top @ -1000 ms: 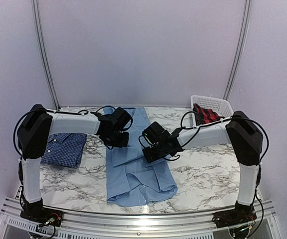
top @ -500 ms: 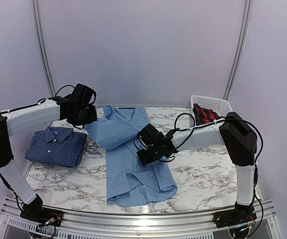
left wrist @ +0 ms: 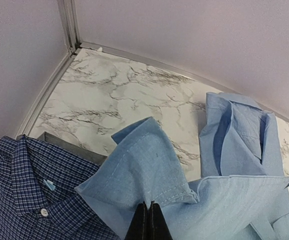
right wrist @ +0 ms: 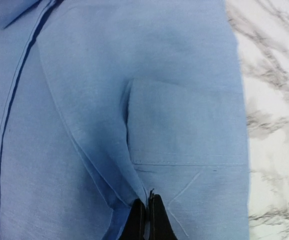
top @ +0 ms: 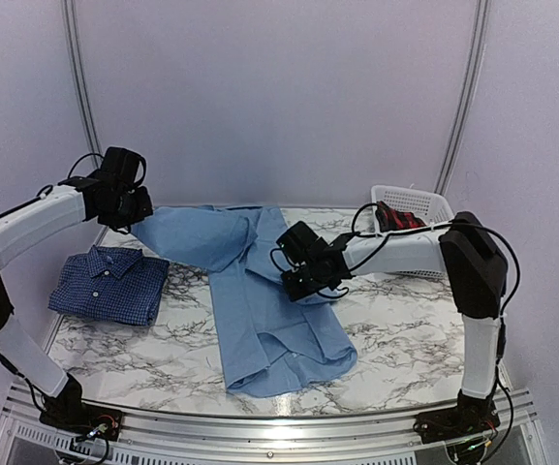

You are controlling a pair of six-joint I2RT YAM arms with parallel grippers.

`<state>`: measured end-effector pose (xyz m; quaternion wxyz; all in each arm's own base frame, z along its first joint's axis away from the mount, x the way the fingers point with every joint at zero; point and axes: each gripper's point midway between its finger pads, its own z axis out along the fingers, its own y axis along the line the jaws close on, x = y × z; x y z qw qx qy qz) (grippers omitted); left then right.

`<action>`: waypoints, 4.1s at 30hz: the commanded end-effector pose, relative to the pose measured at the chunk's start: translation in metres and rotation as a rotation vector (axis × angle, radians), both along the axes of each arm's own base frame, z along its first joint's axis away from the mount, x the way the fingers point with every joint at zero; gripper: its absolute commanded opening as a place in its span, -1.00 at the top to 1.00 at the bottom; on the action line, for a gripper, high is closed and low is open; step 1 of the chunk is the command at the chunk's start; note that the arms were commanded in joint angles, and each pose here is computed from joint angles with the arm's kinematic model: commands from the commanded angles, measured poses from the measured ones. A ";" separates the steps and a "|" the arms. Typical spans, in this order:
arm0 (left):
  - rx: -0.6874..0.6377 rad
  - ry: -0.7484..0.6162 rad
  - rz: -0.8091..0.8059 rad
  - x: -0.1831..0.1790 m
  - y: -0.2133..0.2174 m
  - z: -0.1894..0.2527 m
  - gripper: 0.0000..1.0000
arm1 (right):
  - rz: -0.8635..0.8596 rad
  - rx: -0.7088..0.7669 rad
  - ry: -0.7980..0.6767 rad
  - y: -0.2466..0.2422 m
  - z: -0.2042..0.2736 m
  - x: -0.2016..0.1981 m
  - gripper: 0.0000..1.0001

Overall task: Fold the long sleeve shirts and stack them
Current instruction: Flatten out the 2/3-rectangle-folded shirt at the center of the board.

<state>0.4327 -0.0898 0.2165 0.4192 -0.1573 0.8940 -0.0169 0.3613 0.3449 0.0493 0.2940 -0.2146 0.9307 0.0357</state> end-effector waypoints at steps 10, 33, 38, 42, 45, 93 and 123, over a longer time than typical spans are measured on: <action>-0.026 -0.099 0.235 -0.006 0.126 0.062 1.00 | -0.274 0.018 -0.304 -0.128 0.159 0.119 1.00; -0.068 -0.054 0.394 -0.008 0.223 0.060 1.00 | -0.630 -0.151 -0.498 -0.329 0.233 0.231 1.00; -0.109 -0.022 0.354 0.000 0.214 0.044 1.00 | -0.607 -0.156 -0.423 -0.326 0.204 0.229 0.71; -0.112 -0.008 0.303 0.005 0.198 0.039 1.00 | -0.570 -0.123 -0.395 -0.310 0.206 0.219 -0.03; -0.104 0.000 0.256 0.008 0.180 0.037 1.00 | -0.512 -0.113 -0.399 -0.279 0.215 0.198 -0.30; -0.053 0.038 0.024 0.023 0.072 0.015 1.00 | -0.195 0.062 0.156 -0.122 0.006 -0.114 -0.20; -0.260 0.061 -0.672 -0.083 -0.122 -0.003 1.00 | -0.051 0.320 -0.061 -0.044 0.096 -0.077 -0.40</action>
